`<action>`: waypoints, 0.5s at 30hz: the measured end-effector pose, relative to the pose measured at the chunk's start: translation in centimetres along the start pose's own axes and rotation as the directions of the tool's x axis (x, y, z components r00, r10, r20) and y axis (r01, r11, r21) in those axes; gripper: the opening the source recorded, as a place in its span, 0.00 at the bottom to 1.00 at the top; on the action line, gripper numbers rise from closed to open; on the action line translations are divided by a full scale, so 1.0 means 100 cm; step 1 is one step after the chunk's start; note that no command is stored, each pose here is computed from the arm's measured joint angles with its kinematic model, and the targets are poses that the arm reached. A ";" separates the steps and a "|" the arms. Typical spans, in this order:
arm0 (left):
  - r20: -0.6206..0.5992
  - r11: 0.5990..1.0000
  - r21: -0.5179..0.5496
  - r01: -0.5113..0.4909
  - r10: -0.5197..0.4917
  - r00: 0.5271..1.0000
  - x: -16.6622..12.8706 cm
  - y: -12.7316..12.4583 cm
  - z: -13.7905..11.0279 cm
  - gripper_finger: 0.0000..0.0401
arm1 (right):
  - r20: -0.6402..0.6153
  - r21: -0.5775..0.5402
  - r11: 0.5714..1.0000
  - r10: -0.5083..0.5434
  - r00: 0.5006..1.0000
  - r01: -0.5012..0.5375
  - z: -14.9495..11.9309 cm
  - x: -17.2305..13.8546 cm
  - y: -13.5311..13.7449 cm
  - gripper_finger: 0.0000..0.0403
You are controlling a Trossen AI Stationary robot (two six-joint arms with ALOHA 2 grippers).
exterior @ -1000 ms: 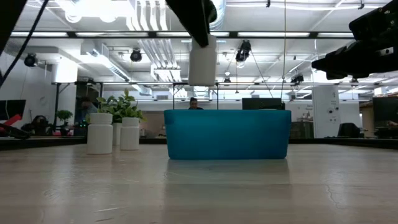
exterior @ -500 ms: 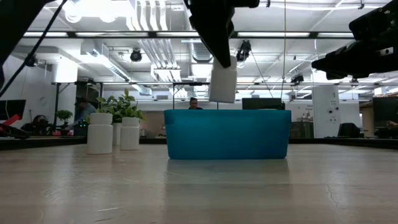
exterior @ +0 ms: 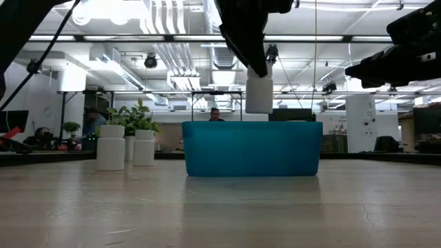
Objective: Pick and place pill bottles into a basket
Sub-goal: Put the white pill bottle into the blue bin
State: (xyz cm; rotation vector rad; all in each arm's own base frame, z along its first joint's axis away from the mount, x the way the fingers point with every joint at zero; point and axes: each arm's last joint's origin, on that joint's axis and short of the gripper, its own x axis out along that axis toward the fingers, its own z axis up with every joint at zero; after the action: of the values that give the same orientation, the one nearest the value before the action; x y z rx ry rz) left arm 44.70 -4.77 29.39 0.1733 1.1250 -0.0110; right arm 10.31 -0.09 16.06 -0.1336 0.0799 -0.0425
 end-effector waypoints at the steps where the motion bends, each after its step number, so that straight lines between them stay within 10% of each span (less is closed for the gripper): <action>1: 0.004 1.000 -0.001 0.000 0.000 1.000 0.001 0.000 0.000 0.36 | 0.000 0.000 1.000 0.000 1.000 0.000 0.000 0.000 0.000 0.02; 15: -0.025 1.000 -0.008 -0.004 0.004 1.000 0.033 -0.003 -0.012 0.36 | 0.001 0.000 1.000 0.000 1.000 0.000 0.000 0.000 0.000 0.02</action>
State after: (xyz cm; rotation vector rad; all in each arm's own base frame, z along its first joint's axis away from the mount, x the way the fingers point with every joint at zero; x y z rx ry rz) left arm 45.03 -4.61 25.86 0.1688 1.1499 -0.0006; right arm 10.31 -0.09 16.07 -0.1336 0.0791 -0.0426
